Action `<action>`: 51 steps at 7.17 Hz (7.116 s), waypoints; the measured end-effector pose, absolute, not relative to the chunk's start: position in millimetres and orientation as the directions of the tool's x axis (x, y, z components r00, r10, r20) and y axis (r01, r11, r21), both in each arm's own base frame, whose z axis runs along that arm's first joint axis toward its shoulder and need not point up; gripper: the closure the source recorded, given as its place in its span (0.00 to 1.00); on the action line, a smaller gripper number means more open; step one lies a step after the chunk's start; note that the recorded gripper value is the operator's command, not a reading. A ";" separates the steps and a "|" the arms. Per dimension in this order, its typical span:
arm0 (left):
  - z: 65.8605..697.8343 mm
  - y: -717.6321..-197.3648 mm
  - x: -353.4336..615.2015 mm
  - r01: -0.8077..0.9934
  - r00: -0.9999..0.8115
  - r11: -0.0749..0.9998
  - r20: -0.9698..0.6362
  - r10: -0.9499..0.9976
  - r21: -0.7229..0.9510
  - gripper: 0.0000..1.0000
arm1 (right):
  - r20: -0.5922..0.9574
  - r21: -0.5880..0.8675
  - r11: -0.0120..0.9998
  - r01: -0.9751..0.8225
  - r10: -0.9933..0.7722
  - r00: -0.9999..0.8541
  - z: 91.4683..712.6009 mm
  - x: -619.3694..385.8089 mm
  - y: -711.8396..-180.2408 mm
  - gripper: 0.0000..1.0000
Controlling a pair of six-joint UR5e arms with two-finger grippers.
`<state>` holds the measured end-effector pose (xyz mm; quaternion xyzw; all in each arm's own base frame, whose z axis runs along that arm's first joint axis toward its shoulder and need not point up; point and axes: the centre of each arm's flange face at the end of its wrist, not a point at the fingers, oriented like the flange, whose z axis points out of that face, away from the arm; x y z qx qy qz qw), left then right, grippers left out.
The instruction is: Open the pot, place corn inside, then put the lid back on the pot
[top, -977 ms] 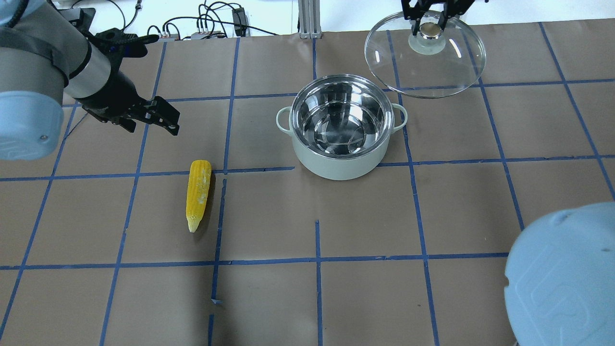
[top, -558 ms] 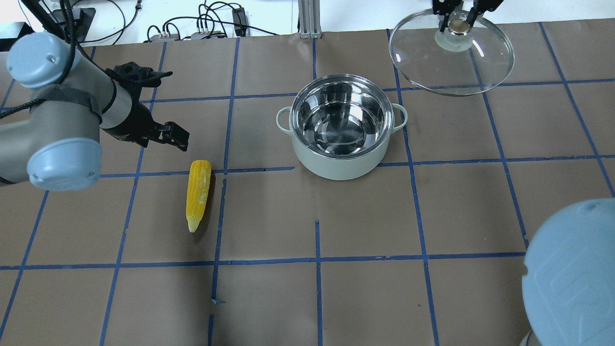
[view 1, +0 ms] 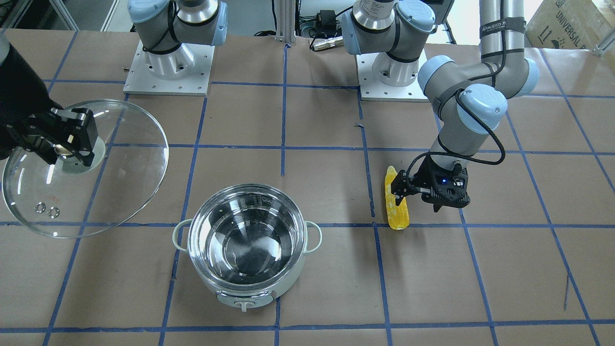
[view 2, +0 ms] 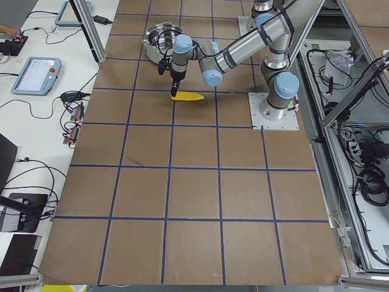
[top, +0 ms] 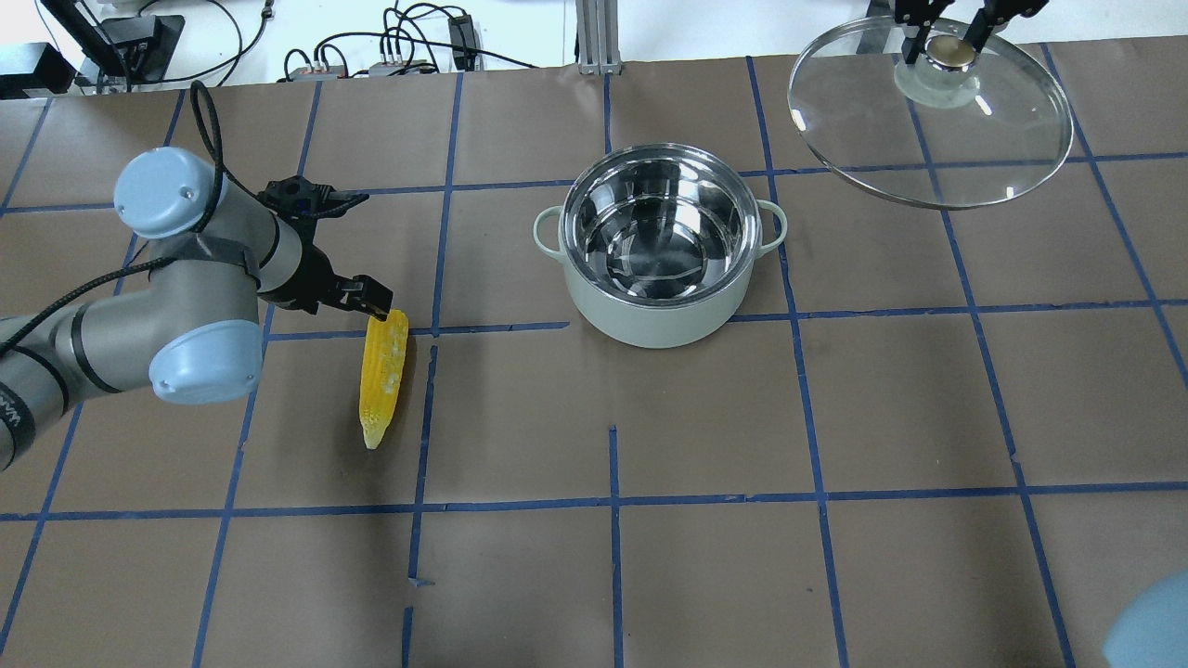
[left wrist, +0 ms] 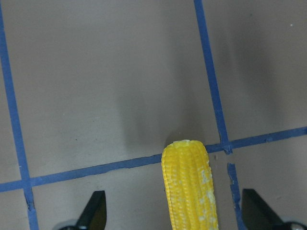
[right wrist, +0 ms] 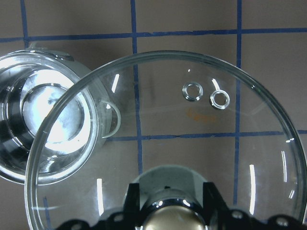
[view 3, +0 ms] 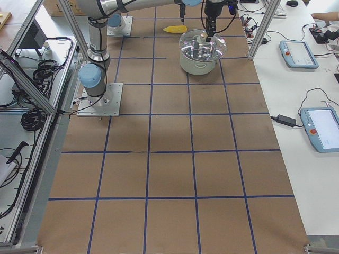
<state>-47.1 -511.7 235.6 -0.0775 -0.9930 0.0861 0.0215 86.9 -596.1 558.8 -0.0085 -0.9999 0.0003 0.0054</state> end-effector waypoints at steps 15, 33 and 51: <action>344.3 -524.0 -107.0 -0.078 -0.996 0.991 -0.030 -0.082 -0.111 0.97 | 0.025 0.048 0.999 -0.001 -0.002 -1.000 528.0 94.9 -489.4 0.69; 389.3 -623.2 -333.4 -0.394 -0.892 0.919 0.240 -0.384 0.007 0.00 | 0.025 0.041 0.999 -0.008 -0.009 -1.000 529.0 94.2 -489.4 0.74; 517.2 -457.8 -76.7 0.007 -0.995 1.000 0.104 0.008 -0.011 0.00 | 0.018 -0.135 0.990 -0.052 -0.050 -0.999 464.1 191.6 -503.0 0.73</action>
